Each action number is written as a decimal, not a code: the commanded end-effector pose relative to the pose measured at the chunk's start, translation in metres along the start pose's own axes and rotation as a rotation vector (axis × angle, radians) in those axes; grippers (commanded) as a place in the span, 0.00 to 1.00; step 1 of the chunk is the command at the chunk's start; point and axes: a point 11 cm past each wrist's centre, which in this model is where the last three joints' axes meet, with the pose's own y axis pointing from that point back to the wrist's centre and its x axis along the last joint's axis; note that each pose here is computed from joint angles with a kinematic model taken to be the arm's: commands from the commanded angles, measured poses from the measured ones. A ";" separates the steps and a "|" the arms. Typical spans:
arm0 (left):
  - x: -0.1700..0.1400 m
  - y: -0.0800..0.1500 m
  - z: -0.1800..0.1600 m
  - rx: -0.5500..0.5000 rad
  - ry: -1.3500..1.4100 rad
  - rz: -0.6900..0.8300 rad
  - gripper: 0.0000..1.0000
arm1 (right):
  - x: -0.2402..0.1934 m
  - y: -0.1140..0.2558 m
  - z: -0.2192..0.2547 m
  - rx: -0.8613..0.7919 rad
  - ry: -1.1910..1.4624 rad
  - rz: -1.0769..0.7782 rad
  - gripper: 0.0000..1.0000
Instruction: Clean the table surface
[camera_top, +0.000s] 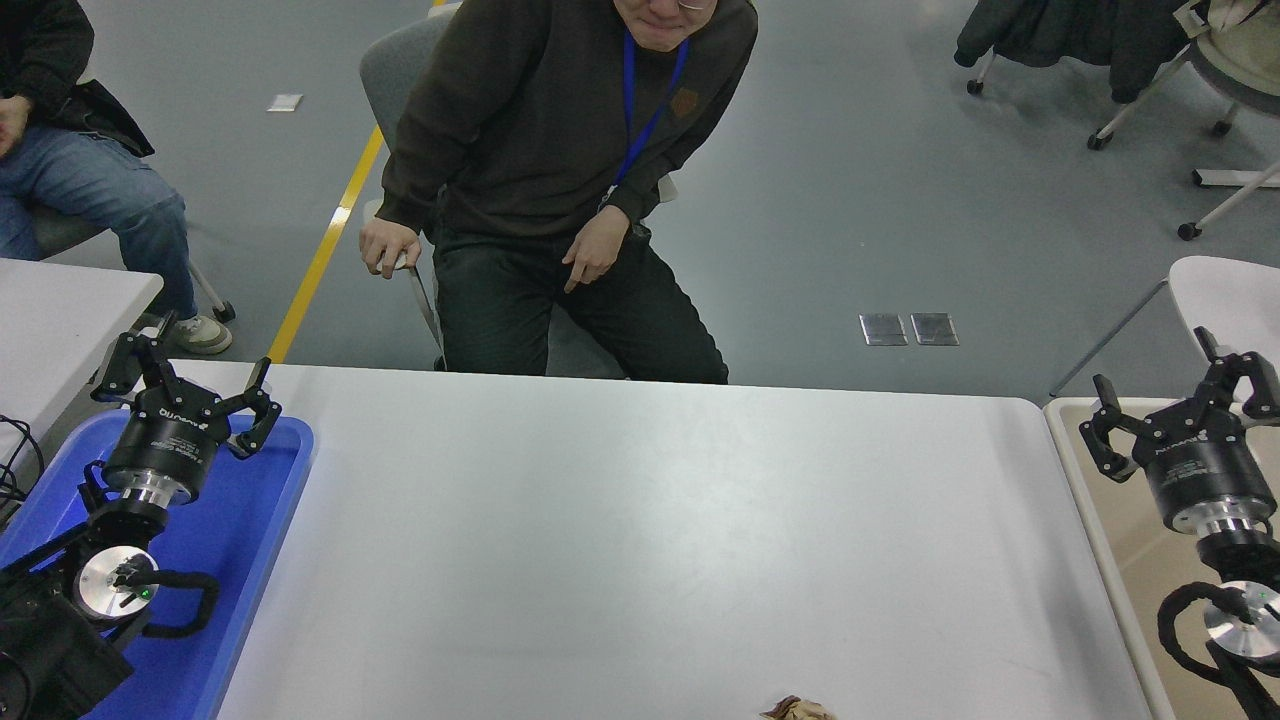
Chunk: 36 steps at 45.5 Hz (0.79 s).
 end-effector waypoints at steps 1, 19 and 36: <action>0.000 0.000 0.000 0.000 0.000 0.000 1.00 | -0.008 -0.004 0.003 0.003 -0.015 -0.013 0.99; 0.000 0.000 0.000 0.000 0.000 0.000 1.00 | -0.014 -0.004 0.011 -0.018 -0.004 -0.032 0.99; 0.000 0.000 0.000 0.000 0.000 0.000 1.00 | -0.024 -0.002 0.019 -0.123 0.054 -0.091 0.99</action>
